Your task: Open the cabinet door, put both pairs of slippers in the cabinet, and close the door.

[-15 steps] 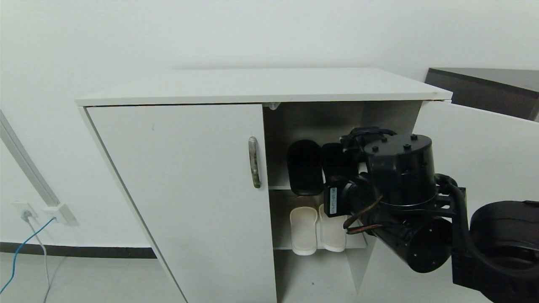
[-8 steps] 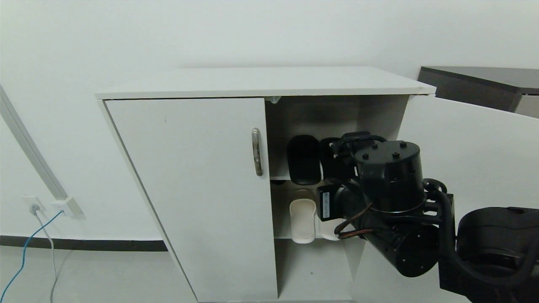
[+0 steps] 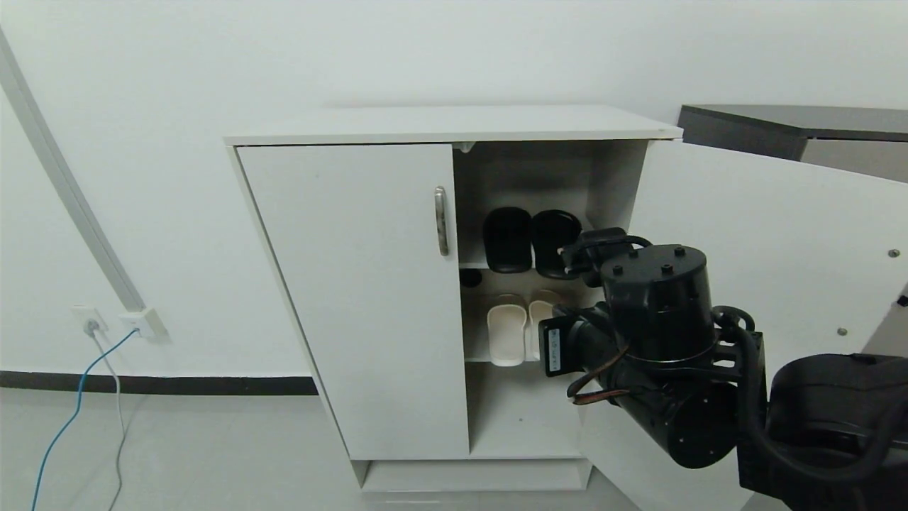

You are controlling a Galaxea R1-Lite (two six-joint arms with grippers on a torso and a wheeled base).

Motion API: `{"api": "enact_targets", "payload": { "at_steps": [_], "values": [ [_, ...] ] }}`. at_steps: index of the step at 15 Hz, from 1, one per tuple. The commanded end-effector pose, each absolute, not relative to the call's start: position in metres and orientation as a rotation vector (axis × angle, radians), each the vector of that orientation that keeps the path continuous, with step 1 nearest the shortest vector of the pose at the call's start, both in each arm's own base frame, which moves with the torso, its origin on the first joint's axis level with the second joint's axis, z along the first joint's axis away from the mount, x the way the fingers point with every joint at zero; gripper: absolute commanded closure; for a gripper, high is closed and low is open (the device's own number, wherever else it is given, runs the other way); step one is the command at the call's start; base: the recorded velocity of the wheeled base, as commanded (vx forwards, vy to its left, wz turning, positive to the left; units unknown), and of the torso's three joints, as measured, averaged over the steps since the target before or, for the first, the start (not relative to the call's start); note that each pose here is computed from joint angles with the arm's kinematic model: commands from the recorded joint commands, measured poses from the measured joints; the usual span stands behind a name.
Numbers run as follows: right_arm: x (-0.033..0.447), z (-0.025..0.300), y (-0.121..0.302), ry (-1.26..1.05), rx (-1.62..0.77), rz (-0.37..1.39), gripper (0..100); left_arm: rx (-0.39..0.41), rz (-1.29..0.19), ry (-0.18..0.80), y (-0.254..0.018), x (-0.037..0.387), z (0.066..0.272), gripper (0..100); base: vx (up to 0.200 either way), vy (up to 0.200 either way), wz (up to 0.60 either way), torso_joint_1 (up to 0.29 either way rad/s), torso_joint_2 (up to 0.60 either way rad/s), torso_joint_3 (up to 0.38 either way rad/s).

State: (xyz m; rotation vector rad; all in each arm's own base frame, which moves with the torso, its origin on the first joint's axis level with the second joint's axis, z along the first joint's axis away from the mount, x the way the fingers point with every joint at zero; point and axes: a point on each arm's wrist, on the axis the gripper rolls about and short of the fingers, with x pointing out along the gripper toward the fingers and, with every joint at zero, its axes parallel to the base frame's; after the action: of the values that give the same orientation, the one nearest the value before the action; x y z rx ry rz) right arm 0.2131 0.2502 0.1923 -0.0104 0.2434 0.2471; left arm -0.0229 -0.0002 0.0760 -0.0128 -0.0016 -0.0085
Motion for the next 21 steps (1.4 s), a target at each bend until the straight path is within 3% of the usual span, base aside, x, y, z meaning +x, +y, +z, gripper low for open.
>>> {"api": "enact_targets", "payload": {
  "at_steps": [1, 17, 21],
  "values": [
    [0.2141, 0.1879, 0.2486, 0.249, -0.020, 0.242, 100, -0.014, -0.008, 0.000, -0.0002, -0.0228, 0.0759, 100, 0.000, 0.000, 0.00, 0.000, 0.00, 0.000],
    [0.2136, 0.1861, 0.2480, 0.249, -0.035, 0.244, 100, -0.014, -0.006, -0.003, -0.0002, -0.0229, 0.0761, 100, 0.000, 0.000, 0.00, 0.000, 0.00, 0.000],
    [0.2129, 0.1833, 0.2471, 0.254, -0.053, 0.243, 100, -0.014, -0.006, -0.003, -0.0002, -0.0229, 0.0761, 100, 0.000, 0.000, 0.00, 0.027, -0.29, -0.267]
  ]
}}
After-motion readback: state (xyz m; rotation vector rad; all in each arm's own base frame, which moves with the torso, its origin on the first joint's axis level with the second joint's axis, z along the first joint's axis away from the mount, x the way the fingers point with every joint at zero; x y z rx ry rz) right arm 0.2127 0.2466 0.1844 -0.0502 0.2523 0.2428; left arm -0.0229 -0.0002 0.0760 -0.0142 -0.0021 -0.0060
